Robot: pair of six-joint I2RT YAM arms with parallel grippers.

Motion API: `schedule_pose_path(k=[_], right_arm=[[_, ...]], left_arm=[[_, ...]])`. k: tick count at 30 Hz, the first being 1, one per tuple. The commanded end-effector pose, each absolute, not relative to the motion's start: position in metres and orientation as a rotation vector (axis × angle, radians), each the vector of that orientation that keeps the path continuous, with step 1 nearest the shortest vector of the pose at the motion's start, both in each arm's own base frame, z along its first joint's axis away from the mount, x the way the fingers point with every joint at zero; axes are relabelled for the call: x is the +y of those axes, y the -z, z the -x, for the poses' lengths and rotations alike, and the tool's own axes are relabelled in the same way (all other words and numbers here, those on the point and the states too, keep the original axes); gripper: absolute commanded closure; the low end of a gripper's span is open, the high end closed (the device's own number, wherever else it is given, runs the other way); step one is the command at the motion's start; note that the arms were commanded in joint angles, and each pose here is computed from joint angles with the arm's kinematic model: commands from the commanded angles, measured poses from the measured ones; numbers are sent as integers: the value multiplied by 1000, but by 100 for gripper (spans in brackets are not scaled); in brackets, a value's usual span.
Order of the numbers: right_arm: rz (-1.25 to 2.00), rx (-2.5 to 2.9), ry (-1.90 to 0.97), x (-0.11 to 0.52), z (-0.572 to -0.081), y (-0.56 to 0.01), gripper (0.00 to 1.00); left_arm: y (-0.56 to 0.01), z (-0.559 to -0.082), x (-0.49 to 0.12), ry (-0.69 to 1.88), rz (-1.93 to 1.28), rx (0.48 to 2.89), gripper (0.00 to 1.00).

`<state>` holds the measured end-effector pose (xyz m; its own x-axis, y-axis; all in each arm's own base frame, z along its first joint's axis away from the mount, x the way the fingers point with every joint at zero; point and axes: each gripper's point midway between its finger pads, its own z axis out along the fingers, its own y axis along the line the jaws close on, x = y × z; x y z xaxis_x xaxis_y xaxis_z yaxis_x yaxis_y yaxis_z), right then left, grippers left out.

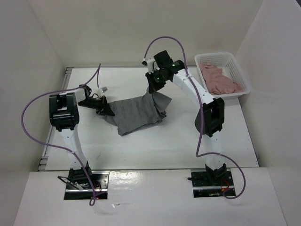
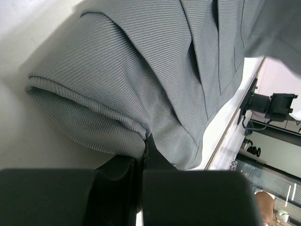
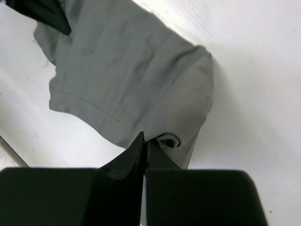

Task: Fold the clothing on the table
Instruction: Fold the skirt

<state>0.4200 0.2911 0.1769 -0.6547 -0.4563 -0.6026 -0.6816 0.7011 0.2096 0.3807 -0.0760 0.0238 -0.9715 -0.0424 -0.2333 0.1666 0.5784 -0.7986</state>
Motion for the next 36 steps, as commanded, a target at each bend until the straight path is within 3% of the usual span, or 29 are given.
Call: schedule_pose_path(k=[1,17,30,36], right_arm=[[861,2398,-657,301,-423,-187,100],[1057,2230,-887,401,-399,-207,100],[1185,2177,-960,454,-361,-196,100],[1187,2171,-996,469,-370,-172,100]], left_arm=[[-44,-381,-78,1365,-154,2513,100],[-48,-382,-79,1370,-160,2499,100],[-50,-382,-80,1381,-161,2491,100],[-53,-382,-80,1375,-167,2485,100]])
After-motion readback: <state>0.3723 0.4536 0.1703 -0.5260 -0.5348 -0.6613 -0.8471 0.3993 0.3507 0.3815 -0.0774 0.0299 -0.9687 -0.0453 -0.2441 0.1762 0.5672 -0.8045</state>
